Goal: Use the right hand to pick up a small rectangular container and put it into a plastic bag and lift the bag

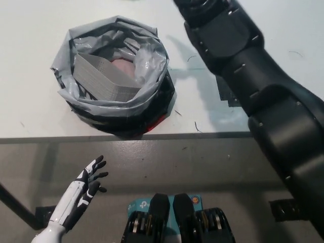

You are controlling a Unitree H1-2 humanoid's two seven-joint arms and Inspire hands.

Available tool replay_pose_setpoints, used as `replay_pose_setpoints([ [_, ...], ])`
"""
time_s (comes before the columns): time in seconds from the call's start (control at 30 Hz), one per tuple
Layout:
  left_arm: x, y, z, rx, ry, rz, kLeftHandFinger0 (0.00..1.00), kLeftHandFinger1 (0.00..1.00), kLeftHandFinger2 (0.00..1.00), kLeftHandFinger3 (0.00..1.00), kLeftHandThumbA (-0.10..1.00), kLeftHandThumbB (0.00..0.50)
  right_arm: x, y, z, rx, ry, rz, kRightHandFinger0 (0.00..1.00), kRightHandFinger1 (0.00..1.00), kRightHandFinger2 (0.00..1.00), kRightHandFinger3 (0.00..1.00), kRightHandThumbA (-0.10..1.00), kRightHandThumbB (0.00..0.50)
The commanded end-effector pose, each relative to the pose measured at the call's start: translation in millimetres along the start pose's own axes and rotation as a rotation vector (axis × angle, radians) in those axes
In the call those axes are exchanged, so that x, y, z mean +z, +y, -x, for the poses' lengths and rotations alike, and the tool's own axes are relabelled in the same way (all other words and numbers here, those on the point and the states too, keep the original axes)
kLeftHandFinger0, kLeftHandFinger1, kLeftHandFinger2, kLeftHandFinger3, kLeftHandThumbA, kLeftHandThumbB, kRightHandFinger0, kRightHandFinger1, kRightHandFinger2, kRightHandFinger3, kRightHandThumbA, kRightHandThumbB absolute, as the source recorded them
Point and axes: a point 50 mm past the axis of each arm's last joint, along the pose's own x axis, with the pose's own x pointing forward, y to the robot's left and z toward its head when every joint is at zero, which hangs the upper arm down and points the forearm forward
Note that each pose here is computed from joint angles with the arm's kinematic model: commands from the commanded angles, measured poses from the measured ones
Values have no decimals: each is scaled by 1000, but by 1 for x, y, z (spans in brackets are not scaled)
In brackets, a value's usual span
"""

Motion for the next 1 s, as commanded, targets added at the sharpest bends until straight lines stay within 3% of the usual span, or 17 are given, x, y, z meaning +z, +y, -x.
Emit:
replay_pose_setpoints([
  [0.0,23,19,-23,6,-88,-56,694,887,1000,1000,1000,332,130,-110,112,-274,-581,296,1000,1000,1000,1000,1000,456],
  [0.1,27,26,-29,10,-97,-65,726,917,1000,1000,999,315,133,-135,169,-305,-666,373,1000,1000,1000,1000,1000,438],
  [0.13,31,31,-35,12,-108,-69,757,940,1000,1000,1000,315,122,-157,222,-330,-742,423,1000,1000,1000,1000,1000,426],
  [0.2,34,34,-41,14,-118,-74,799,976,1000,1000,1000,317,107,-173,265,-347,-795,459,1000,1000,1000,1000,1000,419],
  [0.27,37,36,-45,21,-125,-68,978,1000,1000,1000,1000,334,84,-184,306,-374,-811,519,1000,1000,1000,1000,1000,430],
  [0.4,42,41,-55,43,-154,-47,1000,1000,1000,1000,1000,351,25,-178,393,-409,-846,532,1000,1000,1000,1000,1000,401],
  [0.47,43,42,-60,54,-163,-34,1000,1000,1000,1000,1000,356,11,-169,410,-412,-871,511,1000,1000,1000,1000,1000,390],
  [0.6,49,46,-70,72,-188,-31,1000,1000,1000,1000,1000,354,-41,-138,438,-405,-927,406,1000,1000,1000,1000,978,425],
  [0.67,50,47,-73,77,-195,-28,1000,1000,1000,1000,1000,356,-57,-125,445,-390,-941,346,1000,1000,1000,1000,926,400],
  [0.8,53,52,-83,82,-204,-29,1000,1000,1000,1000,1000,364,-68,-103,442,-382,-979,250,1000,1000,1000,1000,938,388],
  [0.97,55,53,-82,77,-220,-35,1000,1000,1000,1000,1000,323,-82,-72,434,-353,-947,134,1000,1000,1000,1000,1000,364],
])
